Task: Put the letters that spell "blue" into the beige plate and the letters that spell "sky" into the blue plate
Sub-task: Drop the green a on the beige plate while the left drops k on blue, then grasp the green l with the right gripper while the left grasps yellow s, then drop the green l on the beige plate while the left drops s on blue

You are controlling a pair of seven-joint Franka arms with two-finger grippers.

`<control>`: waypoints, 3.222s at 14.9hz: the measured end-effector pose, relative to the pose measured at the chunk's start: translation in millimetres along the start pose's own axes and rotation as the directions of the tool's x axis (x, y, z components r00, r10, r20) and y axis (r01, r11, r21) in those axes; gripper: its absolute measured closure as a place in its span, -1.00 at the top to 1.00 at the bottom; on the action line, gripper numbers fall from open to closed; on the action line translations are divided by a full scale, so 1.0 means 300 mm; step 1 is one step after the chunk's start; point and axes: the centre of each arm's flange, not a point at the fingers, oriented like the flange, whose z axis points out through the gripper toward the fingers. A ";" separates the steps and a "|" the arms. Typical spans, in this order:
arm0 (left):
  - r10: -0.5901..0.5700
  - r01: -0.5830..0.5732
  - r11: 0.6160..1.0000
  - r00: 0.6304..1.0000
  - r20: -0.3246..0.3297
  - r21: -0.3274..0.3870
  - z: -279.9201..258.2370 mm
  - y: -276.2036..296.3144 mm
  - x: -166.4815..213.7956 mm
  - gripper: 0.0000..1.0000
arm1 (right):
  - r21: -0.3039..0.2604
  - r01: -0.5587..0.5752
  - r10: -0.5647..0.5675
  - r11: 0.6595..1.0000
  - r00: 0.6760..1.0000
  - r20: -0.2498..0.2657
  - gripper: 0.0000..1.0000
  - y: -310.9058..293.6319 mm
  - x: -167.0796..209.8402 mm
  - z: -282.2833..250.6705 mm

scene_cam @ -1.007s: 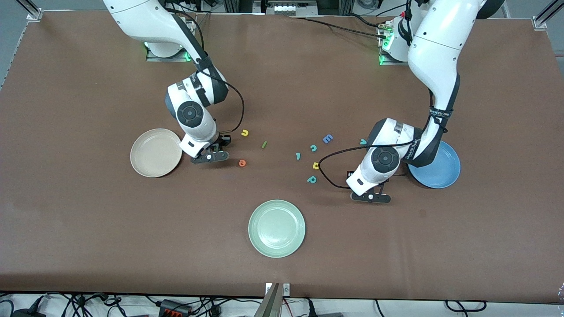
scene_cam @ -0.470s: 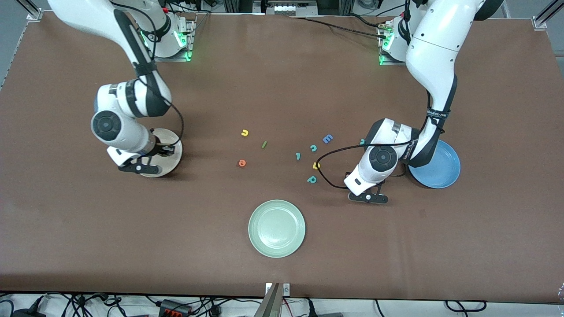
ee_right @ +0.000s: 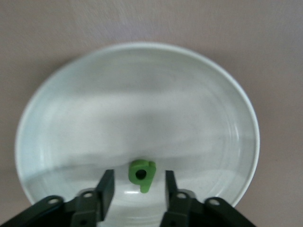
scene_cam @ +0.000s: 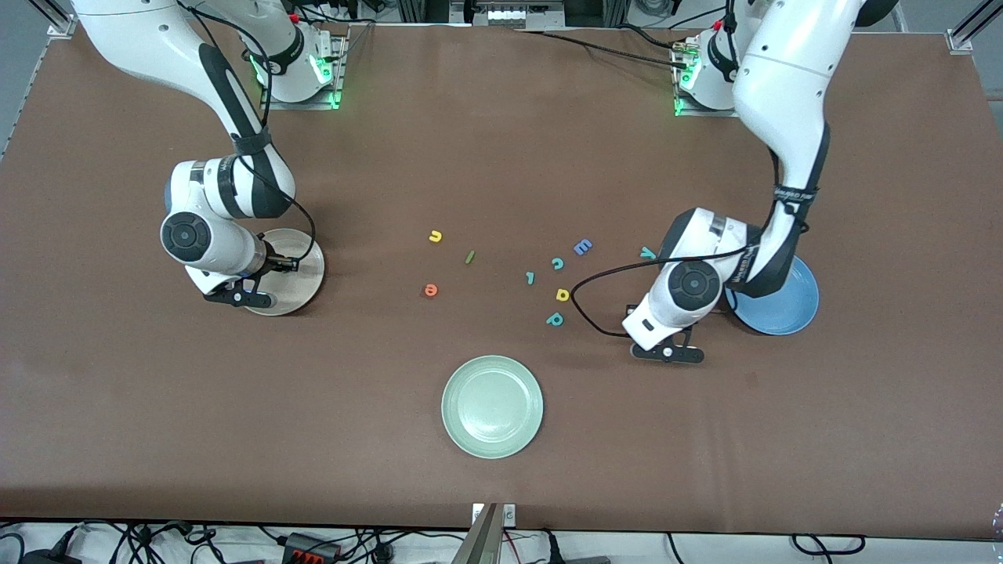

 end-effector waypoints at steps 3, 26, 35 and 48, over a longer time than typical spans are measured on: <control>0.119 -0.119 0.993 0.992 0.036 0.000 -0.129 -0.281 0.010 -0.51 | 0.012 0.069 -0.068 0.998 0.995 -0.078 0.75 -0.169 0.004 -0.134; -0.064 0.069 0.995 0.995 0.075 -0.066 0.042 -0.174 -0.125 1.00 | 0.164 -0.565 0.571 0.808 0.821 0.015 0.59 -1.301 -0.297 -0.023; 0.404 -0.407 0.911 0.913 -0.053 -0.065 0.147 -0.170 -0.156 0.99 | 0.134 -0.575 0.577 0.807 0.816 0.030 0.30 -1.285 -0.303 0.041; 0.513 -0.522 0.852 0.848 -0.130 -0.042 0.205 -0.170 -0.215 -0.40 | 0.018 -0.479 0.478 0.878 0.877 0.051 -0.81 -0.831 -0.040 -0.236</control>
